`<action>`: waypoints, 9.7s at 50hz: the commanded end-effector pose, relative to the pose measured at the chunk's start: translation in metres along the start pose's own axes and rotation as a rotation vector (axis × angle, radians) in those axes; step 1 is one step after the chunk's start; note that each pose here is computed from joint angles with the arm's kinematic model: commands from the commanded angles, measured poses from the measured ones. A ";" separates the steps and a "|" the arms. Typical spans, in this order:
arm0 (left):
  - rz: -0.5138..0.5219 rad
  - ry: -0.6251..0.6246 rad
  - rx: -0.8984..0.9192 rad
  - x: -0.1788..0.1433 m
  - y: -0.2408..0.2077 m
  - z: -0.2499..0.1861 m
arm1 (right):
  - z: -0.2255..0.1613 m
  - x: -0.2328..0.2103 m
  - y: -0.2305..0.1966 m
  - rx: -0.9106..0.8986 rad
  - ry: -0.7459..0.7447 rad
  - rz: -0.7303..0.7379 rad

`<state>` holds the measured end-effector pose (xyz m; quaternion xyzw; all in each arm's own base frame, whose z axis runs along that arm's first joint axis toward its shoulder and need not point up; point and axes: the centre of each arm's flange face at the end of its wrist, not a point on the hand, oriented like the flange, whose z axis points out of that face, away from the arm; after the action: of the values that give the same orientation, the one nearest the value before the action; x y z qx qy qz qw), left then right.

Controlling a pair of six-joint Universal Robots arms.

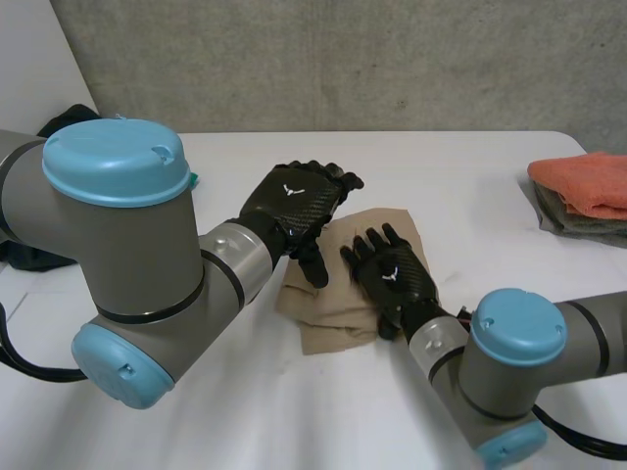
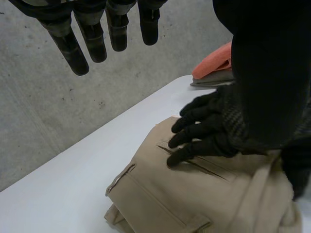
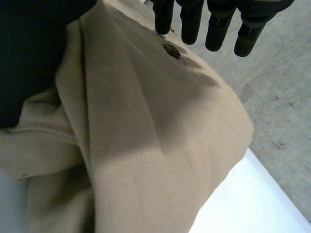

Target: Fold the laundry.

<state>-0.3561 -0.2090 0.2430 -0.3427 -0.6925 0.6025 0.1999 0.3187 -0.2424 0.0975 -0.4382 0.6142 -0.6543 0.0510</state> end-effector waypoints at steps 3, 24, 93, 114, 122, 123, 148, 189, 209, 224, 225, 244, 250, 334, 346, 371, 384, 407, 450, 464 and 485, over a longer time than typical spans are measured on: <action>-0.001 0.002 0.000 0.001 0.000 0.000 | 0.024 0.009 -0.005 0.036 0.035 -0.003; 0.002 0.004 0.032 0.001 -0.011 -0.008 | 0.075 0.107 -0.043 0.147 0.268 -0.022; -0.016 0.159 0.126 0.039 -0.034 -0.037 | -0.063 0.420 0.130 -0.236 0.812 0.244; 0.007 -0.193 0.341 -0.069 -0.084 -0.043 | -0.056 0.306 -0.065 0.318 0.593 -0.006; 0.002 -0.558 0.237 -0.224 -0.030 -0.018 | -0.046 0.175 -0.066 0.292 0.205 0.097; 0.017 -0.602 0.209 -0.249 -0.011 -0.009 | -0.047 0.168 -0.062 0.268 0.186 0.107; 0.247 -0.696 -0.058 -0.371 0.158 0.080 | -0.056 0.099 0.000 -0.058 -0.028 0.129; 0.131 0.010 0.041 -0.001 0.019 -0.024 | -0.057 0.161 -0.023 -0.112 0.186 0.118; 0.084 -0.285 -0.152 -0.064 0.062 -0.064 | -0.048 0.125 -0.044 -0.313 -0.021 0.378; 0.185 -0.230 -0.327 -0.041 0.101 -0.117 | -0.093 0.064 -0.021 -0.415 -0.181 0.202; 0.192 -0.226 -0.347 -0.041 0.106 -0.117 | -0.092 0.062 -0.021 -0.401 -0.180 0.194; 0.218 -0.259 -0.269 -0.046 0.095 -0.108 | -0.080 0.087 -0.039 -0.291 0.033 0.066; 0.187 -0.273 -0.079 -0.038 0.044 -0.127 | -0.089 0.120 -0.084 -0.242 0.075 -0.074; 0.178 -0.386 0.226 -0.076 -0.041 -0.076 | -0.034 0.123 -0.122 0.000 0.180 0.145; 0.170 -0.516 0.598 -0.085 -0.169 -0.144 | -0.090 0.199 -0.251 0.214 0.286 -0.003; 0.344 -0.652 0.446 -0.142 -0.070 0.099 | 0.100 0.186 -0.117 0.376 0.584 -0.044; 0.255 -0.612 0.266 -0.129 -0.039 0.065 | 0.055 0.157 -0.105 0.089 0.393 -0.008; 0.210 -0.366 -0.266 -0.083 0.111 -0.051 | -0.021 0.062 -0.017 -0.253 0.032 0.191; 0.367 0.031 -0.602 -0.004 0.090 -0.164 | -0.144 0.052 -0.037 -0.716 -0.411 -0.158; 0.421 -0.116 -0.269 -0.023 0.065 -0.050 | -0.079 0.082 -0.037 -0.505 -0.118 -0.115; 0.534 -0.578 0.177 -0.096 0.064 0.135 | 0.081 0.130 -0.002 -0.096 0.331 -0.164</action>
<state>-0.3633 -0.3445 0.1806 -0.3166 -0.5718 0.7474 -0.1189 0.2804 -0.3491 0.1655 -0.4031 0.6448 -0.6409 -0.1053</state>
